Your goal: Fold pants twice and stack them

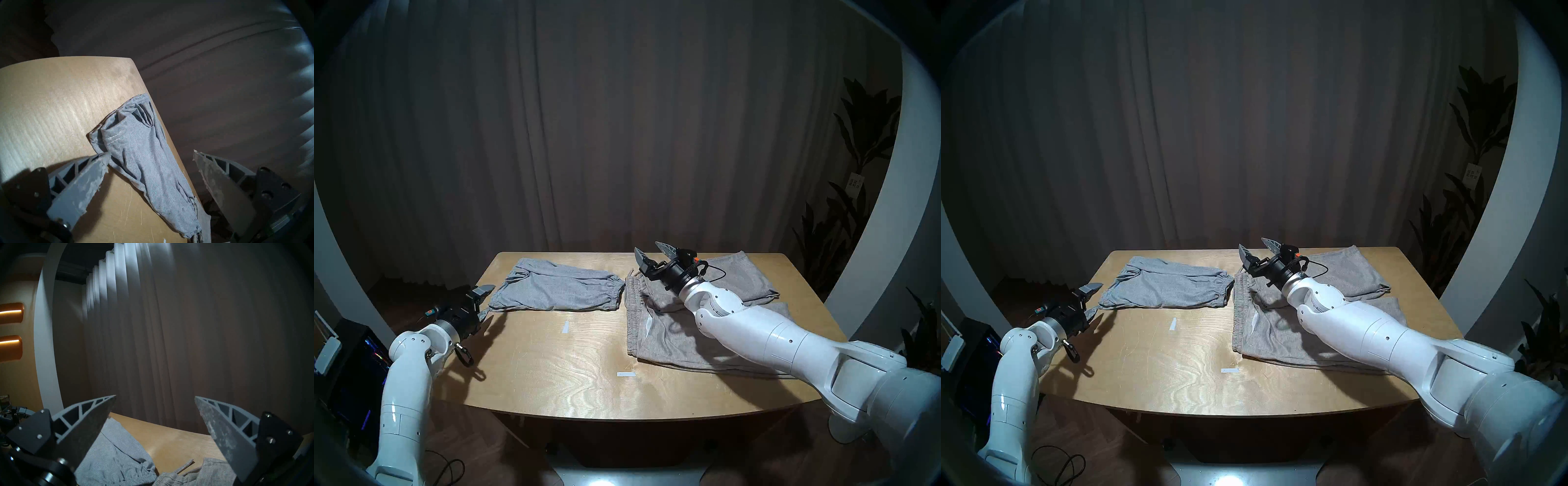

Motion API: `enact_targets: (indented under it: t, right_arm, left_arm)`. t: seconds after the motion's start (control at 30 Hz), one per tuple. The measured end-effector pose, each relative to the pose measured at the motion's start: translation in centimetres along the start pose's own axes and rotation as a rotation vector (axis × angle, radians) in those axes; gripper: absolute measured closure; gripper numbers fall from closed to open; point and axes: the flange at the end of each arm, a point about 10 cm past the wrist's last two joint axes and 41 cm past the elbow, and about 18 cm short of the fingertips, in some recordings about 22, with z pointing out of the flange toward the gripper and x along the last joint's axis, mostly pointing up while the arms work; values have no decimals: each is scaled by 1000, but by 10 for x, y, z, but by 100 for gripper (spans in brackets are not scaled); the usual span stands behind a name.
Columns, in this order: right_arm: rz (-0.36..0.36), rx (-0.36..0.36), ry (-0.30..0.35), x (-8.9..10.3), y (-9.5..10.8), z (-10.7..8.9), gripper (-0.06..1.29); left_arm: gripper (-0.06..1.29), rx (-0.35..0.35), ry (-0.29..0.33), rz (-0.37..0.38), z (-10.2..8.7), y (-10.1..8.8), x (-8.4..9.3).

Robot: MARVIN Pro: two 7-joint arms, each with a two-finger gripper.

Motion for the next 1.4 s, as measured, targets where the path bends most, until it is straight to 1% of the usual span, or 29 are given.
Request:
enact_targets:
  t: [0.17,0.33,0.43,0.53,0.7,0.87,1.07,1.13,1.23,1.3,1.33,1.4]
  right_arm:
    - [4,38,11,4,-10,-7,3]
    - [10,70,21,8,-19,-16,3]
    - [12,86,26,11,-23,-21,3]
    - [14,101,31,15,-27,-26,3]
    - [18,119,36,20,-33,-35,3]
    - [23,134,40,26,-38,-45,3]
    - [34,130,44,33,-41,-54,3]
    - [40,114,45,37,-41,-59,3]
    - [43,81,46,40,-37,-62,3]
    - [43,66,46,41,-35,-63,3]
    - [44,39,46,43,-32,-64,3]
    - [45,8,46,46,-28,-64,3]
  left_arm:
    - [1,-28,3,39,1,25,3]
    - [1,-42,9,75,-1,46,5]
    - [1,-39,12,92,-4,54,5]
    - [1,-27,19,85,-8,56,5]
    - [1,5,41,16,-15,47,6]
    - [1,34,71,-92,-23,34,7]
    - [1,50,87,-188,-26,26,4]
    - [1,59,91,-247,-26,23,-1]
    - [1,67,92,-302,-24,23,-7]
    - [1,71,91,-320,-23,23,-9]
    - [1,77,91,-350,-22,24,-12]
    - [1,85,89,-382,-20,26,-16]
